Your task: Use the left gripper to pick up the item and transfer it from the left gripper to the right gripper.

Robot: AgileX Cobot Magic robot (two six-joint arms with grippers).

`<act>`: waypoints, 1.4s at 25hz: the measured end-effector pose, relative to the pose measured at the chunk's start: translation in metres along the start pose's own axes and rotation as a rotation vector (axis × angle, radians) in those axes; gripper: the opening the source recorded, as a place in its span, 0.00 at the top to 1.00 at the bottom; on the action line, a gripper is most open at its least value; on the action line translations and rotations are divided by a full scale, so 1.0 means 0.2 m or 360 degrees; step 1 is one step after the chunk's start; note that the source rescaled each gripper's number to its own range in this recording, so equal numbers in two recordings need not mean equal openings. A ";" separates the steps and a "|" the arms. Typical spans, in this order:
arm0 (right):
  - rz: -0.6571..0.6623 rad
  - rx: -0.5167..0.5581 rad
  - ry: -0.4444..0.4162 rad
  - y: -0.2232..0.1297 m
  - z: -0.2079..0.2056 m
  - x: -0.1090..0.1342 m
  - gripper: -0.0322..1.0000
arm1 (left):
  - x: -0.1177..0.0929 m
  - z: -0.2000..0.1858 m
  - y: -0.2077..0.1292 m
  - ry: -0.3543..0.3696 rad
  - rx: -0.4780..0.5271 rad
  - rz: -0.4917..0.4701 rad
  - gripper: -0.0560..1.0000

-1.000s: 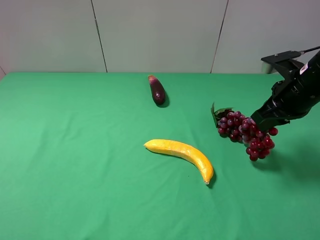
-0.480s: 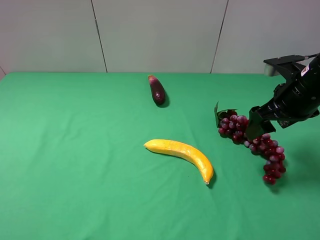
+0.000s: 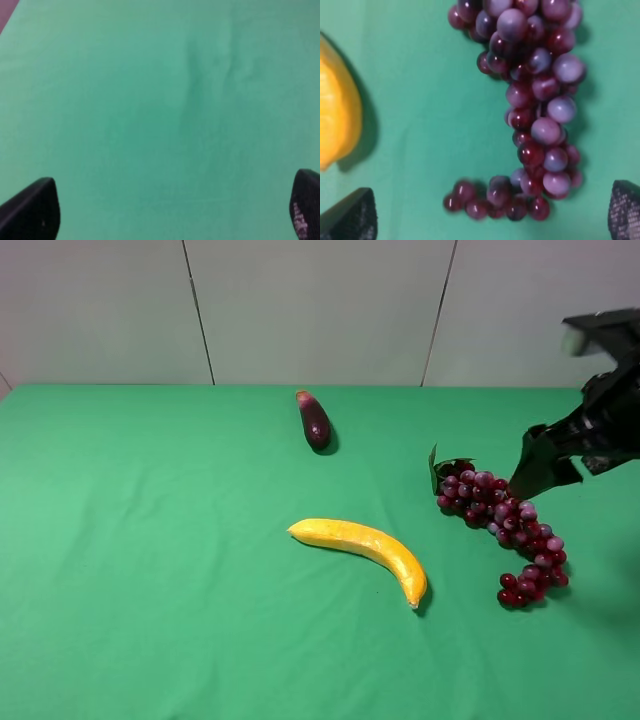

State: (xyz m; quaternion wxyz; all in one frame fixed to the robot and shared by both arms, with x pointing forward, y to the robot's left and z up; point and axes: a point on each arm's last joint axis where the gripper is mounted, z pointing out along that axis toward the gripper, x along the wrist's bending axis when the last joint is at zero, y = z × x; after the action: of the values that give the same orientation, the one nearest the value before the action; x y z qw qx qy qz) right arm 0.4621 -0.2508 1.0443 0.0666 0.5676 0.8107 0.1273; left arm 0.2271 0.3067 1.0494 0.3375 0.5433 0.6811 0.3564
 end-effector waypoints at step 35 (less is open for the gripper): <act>0.0251 -0.0947 -0.0025 -0.96 -0.49 0.21 0.00 | 0.00 0.00 0.00 0.0000 0.0000 0.0001 0.14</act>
State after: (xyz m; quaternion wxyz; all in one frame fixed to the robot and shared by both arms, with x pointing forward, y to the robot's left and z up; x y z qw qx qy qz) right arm 0.2500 -0.2866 1.0851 0.2262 0.5853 0.6907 0.3595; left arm 0.2271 0.3067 1.0494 0.3373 0.5436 0.6809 0.3565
